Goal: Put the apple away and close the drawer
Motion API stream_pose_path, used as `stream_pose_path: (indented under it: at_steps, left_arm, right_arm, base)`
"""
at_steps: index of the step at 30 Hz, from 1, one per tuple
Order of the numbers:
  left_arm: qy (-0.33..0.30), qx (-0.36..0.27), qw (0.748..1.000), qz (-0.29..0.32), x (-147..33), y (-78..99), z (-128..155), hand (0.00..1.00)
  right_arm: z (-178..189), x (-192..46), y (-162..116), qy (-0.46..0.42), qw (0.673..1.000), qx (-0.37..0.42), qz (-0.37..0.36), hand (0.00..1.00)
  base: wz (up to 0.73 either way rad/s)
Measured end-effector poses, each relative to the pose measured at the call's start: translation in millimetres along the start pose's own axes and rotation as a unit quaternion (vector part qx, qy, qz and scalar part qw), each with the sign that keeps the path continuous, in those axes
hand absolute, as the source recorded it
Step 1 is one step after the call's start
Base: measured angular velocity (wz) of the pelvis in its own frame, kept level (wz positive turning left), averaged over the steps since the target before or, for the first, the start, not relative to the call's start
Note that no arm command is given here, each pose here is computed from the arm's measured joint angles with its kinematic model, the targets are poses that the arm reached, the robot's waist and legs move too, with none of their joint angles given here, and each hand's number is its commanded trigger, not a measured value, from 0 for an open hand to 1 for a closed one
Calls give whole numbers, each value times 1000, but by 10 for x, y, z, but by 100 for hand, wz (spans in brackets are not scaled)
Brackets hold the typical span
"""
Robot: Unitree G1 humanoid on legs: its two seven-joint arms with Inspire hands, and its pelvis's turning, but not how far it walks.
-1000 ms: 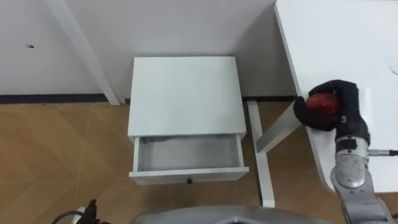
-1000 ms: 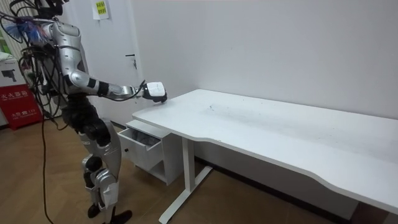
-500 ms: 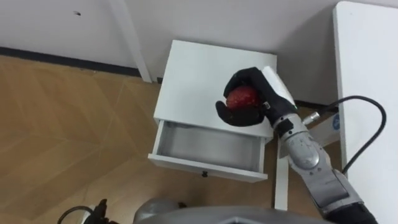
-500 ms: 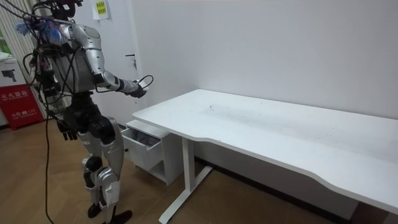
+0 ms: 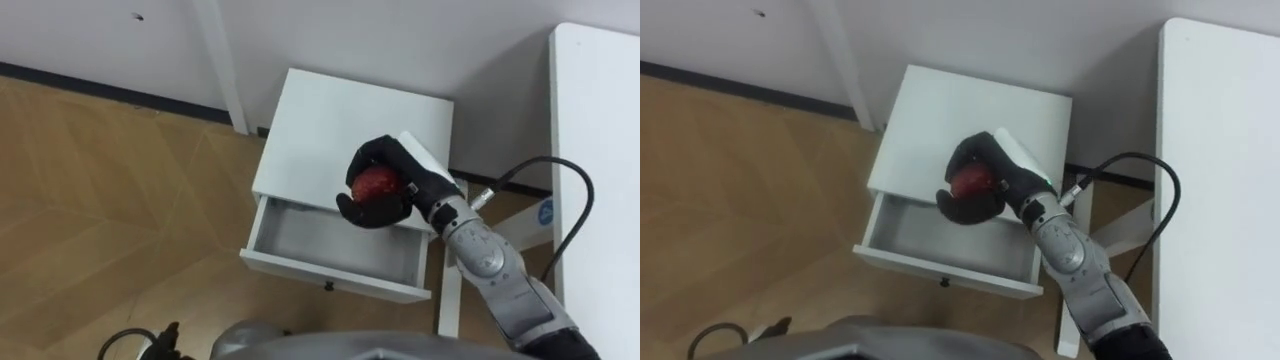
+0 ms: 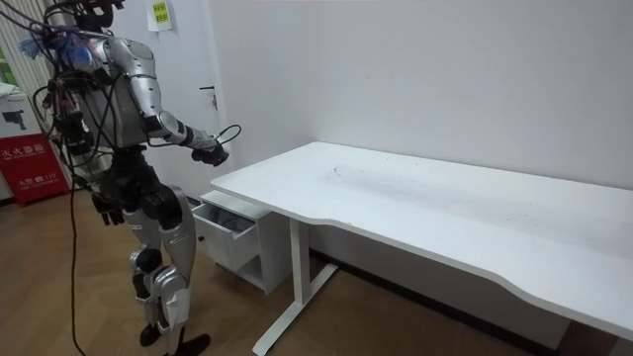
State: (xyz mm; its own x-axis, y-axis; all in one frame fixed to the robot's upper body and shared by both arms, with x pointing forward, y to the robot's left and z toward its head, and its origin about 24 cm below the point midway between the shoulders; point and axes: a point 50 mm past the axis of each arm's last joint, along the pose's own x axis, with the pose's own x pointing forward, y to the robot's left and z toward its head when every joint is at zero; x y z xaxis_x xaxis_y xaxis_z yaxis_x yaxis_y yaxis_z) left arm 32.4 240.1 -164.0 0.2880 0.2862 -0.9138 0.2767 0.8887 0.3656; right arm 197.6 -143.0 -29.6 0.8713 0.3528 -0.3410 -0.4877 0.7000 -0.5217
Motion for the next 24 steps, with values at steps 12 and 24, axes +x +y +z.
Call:
stream_pose_path:
  at_steps: [12, 24]
  left_arm:
    - [-15, -1, 1000, 9, 18, 35, 89, 0]
    - [-16, -1, 1000, 16, 19, 43, 94, 0]
  right_arm:
    - [-37, -28, 11, 7, 1000, 3, 1, 0]
    - [-73, -37, 13, 14, 1000, 1, 3, 0]
  base:
    - [0]
    - [0]
